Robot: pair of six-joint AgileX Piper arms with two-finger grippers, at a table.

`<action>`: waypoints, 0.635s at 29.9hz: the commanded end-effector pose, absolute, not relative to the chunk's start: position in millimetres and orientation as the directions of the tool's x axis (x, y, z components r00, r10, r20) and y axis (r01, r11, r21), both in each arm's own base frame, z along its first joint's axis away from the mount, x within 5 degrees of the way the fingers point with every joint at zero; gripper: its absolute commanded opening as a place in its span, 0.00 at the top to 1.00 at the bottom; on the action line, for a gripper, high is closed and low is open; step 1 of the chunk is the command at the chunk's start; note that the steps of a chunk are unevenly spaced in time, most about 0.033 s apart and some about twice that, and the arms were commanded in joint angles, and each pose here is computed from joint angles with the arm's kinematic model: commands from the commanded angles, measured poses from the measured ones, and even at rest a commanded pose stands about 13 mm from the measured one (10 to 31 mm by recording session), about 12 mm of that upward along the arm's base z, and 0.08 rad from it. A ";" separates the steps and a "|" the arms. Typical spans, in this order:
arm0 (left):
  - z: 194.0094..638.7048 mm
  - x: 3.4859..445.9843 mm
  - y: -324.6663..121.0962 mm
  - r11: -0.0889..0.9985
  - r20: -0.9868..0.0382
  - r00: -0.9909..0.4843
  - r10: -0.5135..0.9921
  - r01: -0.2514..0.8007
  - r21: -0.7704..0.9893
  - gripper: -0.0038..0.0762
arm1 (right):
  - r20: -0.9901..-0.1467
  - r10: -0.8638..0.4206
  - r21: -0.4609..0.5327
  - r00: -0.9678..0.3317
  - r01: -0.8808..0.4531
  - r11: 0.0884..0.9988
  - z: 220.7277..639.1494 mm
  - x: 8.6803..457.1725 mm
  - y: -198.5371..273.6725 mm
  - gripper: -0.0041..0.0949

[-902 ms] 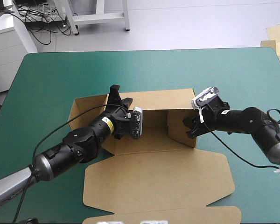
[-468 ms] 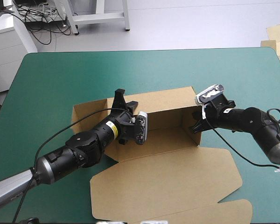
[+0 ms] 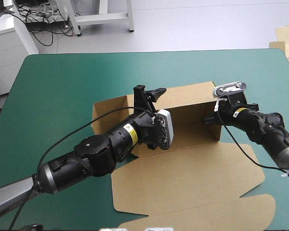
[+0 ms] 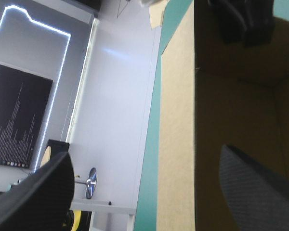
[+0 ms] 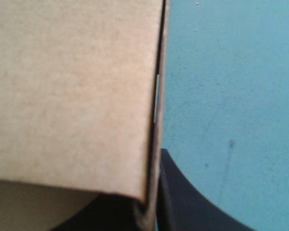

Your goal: Fold the box

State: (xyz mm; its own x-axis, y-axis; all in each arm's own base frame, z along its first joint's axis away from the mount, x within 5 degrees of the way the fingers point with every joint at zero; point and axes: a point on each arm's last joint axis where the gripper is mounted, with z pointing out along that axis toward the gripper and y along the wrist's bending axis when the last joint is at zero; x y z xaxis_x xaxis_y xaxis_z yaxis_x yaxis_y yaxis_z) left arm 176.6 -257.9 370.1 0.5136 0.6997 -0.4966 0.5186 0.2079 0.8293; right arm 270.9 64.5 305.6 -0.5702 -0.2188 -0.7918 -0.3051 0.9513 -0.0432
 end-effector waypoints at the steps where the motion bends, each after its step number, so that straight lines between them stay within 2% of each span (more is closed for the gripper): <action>1: 396.2 161.5 -257.1 0.245 -0.519 0.567 0.639 0.490 0.837 0.21 | -0.878 -0.172 -0.056 -0.446 -0.261 0.964 337.6 274.6 62.1 0.96; 5: 394.3 160.0 -256.6 0.242 -0.510 0.543 0.668 0.489 0.838 0.23 | -0.887 -0.169 -0.057 -0.430 -0.261 0.964 347.7 276.0 62.4 0.96; 8: 393.4 161.6 -253.7 0.247 -0.502 0.515 0.695 0.485 0.839 0.31 | -0.891 -0.167 -0.057 -0.423 -0.260 0.964 351.4 276.5 62.5 0.96; 11: 394.4 161.7 -250.7 0.259 -0.509 0.497 0.703 0.488 0.834 0.53 | -0.891 -0.167 -0.057 -0.423 -0.261 0.964 351.9 276.5 62.6 0.96; 14: 397.8 160.0 -248.4 0.265 -0.513 0.504 0.695 0.484 0.834 0.94 | -0.890 -0.168 -0.057 -0.425 -0.261 0.964 351.8 276.4 62.6 0.96; 19: 405.8 157.1 -244.8 0.299 -0.560 0.485 0.672 0.514 0.804 0.93 | -0.890 -0.170 -0.059 -0.424 -0.262 0.963 351.8 276.4 62.6 0.96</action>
State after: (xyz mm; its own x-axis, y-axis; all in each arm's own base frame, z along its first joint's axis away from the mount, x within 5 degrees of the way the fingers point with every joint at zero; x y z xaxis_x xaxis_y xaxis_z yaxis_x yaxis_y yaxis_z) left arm 164.8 -251.9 377.9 0.4620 0.7315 -0.5015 0.5227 0.2322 0.8203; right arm 276.5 63.1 325.5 -0.5364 -0.2065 -0.8183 -0.2777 0.9588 -0.0599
